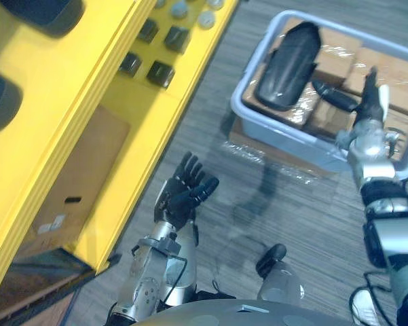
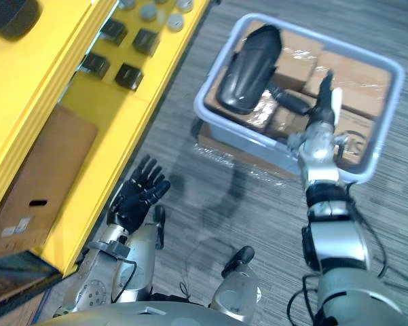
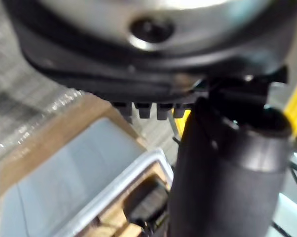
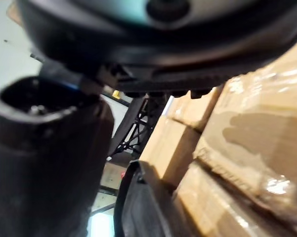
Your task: Walk over and take three plastic housings, then place them on the shelf
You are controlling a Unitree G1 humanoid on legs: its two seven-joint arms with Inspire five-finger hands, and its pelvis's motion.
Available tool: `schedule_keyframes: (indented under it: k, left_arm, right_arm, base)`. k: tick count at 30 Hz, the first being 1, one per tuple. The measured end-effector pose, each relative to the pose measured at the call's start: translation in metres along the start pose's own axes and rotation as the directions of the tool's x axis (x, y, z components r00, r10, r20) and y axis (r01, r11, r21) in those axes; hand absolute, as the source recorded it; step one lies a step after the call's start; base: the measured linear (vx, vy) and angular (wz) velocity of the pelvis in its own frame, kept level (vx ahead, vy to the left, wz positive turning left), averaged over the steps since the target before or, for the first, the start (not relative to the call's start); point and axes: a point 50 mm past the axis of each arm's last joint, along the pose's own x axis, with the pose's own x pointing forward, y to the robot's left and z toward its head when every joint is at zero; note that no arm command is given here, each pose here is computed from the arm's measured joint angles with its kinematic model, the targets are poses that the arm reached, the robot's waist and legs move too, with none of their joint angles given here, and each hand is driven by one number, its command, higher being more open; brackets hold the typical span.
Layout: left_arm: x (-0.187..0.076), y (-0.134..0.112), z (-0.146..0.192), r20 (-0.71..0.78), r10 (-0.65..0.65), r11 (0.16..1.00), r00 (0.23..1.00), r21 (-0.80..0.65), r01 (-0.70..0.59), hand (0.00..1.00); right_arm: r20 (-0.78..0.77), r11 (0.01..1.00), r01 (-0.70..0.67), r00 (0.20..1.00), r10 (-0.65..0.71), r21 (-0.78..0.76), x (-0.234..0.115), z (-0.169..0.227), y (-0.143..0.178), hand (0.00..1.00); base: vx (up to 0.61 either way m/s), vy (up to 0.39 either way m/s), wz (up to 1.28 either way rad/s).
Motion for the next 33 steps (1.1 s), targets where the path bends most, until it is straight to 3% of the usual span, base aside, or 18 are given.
schedule_keyframes:
  k: [5,9,13,17,18,24,28,33]
  left_arm:
    - [-0.003,-0.002,-0.014,-0.051,-0.034,0.999,0.998,-0.002,0.034,1.0]
    - [-0.001,-0.009,-0.023,-0.077,-0.073,0.997,0.994,-0.013,0.072,1.0]
    - [-0.001,-0.009,-0.027,-0.086,-0.07,0.997,0.994,-0.016,0.069,1.0]
    - [0.0,-0.014,-0.026,-0.053,-0.088,0.995,0.995,-0.05,0.085,1.0]
    - [0.0,-0.014,-0.026,-0.042,-0.088,0.995,0.995,-0.049,0.086,1.0]
    - [0.0,-0.013,-0.024,-0.019,-0.087,0.995,0.996,-0.046,0.086,1.0]
    - [0.0,-0.012,-0.023,-0.014,-0.082,0.996,0.997,-0.044,0.081,1.0]
    - [-0.001,-0.008,-0.022,-0.018,-0.063,0.997,0.998,-0.053,0.062,1.0]
  right_arm:
    - [0.041,0.996,0.088,0.995,-0.087,-0.035,0.021,0.034,-0.02,1.0]
    - [-0.082,0.972,0.205,0.973,-0.214,-0.113,0.028,0.029,-0.043,1.0]
    - [-0.171,0.928,0.342,0.915,-0.364,-0.147,0.03,0.032,-0.066,1.0]
    - [-0.251,0.837,0.529,0.799,-0.547,-0.14,0.03,0.048,-0.108,1.0]
    - [-0.282,0.818,0.558,0.769,-0.574,-0.141,0.029,0.048,-0.115,0.0]
    - [-0.36,0.781,0.607,0.702,-0.614,-0.149,0.023,0.042,-0.137,0.0]
    - [-0.4,0.752,0.632,0.65,-0.646,-0.189,0.013,0.038,-0.173,0.0]
    - [-0.412,0.786,0.584,0.678,-0.609,-0.202,0.011,0.033,-0.184,0.0]
  base:
    - [-0.13,0.098,0.18]
    - [-0.11,0.074,0.18]
    - [-0.09,0.057,0.12]
    - [-0.06,0.026,0.12]
    - [0.0,0.0,0.0]
    - [0.02,-0.004,0.09]
    - [0.0,-0.011,0.05]
    - [-0.02,-0.015,-0.01]
